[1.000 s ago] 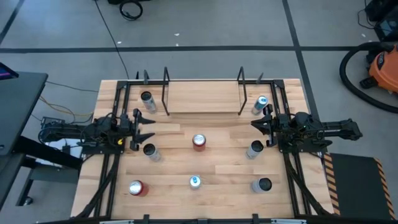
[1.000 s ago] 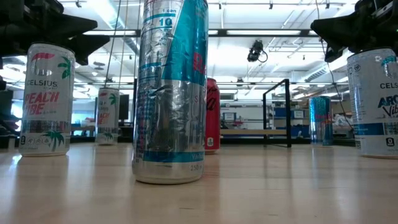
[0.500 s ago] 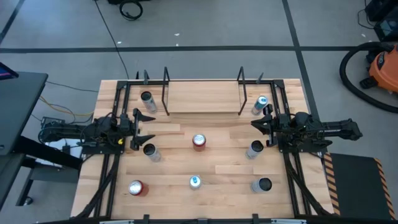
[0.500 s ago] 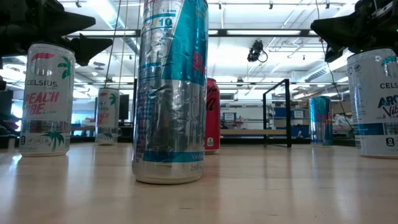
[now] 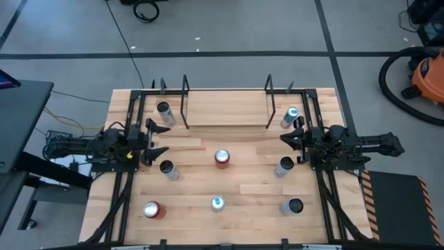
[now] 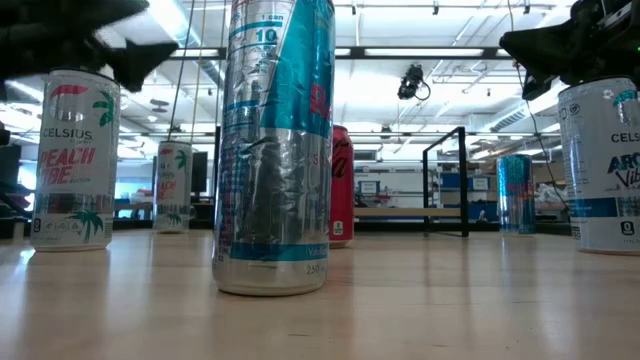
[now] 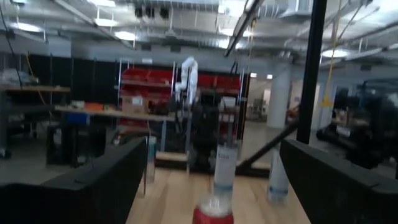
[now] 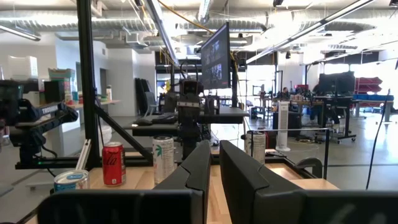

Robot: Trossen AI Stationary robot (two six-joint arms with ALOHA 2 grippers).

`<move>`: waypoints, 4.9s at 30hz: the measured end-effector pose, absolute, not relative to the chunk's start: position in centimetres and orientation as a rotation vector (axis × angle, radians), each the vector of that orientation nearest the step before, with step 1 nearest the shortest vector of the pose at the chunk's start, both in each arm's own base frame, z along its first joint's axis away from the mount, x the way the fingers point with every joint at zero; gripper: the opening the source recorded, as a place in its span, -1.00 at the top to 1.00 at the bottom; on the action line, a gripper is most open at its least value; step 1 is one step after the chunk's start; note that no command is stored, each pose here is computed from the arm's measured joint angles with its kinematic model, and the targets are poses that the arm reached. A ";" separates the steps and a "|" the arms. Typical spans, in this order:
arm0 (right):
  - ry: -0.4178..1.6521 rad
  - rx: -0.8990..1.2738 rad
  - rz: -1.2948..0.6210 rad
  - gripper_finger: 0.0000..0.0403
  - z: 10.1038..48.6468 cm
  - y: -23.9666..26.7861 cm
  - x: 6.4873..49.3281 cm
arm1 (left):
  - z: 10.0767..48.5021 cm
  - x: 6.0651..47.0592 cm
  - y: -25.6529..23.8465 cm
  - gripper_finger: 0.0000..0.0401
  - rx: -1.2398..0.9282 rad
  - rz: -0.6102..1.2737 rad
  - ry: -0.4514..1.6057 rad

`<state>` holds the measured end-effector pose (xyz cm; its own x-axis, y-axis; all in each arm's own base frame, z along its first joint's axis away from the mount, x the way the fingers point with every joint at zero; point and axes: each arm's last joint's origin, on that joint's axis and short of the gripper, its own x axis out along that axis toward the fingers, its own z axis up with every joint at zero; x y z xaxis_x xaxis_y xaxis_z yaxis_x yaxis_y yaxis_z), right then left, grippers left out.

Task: Place canned beverage on shelf
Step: Put the top white-pink soda can on the shelf

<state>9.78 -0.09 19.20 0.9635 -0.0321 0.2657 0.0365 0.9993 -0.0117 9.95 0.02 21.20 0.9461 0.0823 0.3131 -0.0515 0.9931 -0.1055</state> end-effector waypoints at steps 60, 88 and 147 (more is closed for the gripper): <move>-0.312 -0.022 -0.038 0.77 19.6 -0.1 9.7 | 32.8 13.6 10.9 -0.87 -0.220 0.808 0.665; -0.283 -0.017 -0.036 0.77 19.3 -0.1 9.7 | 27.9 15.4 15.4 -0.87 -0.453 0.848 0.941; -0.283 -0.015 -0.027 0.77 19.3 -0.1 9.8 | 25.0 16.3 16.4 -0.31 -0.501 0.828 1.118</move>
<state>9.75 -0.07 19.33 0.9598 -0.0248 0.2796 0.0290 0.9995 -0.0108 16.25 16.36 25.02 0.1965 0.3249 -0.9251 -0.7899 0.6114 0.0469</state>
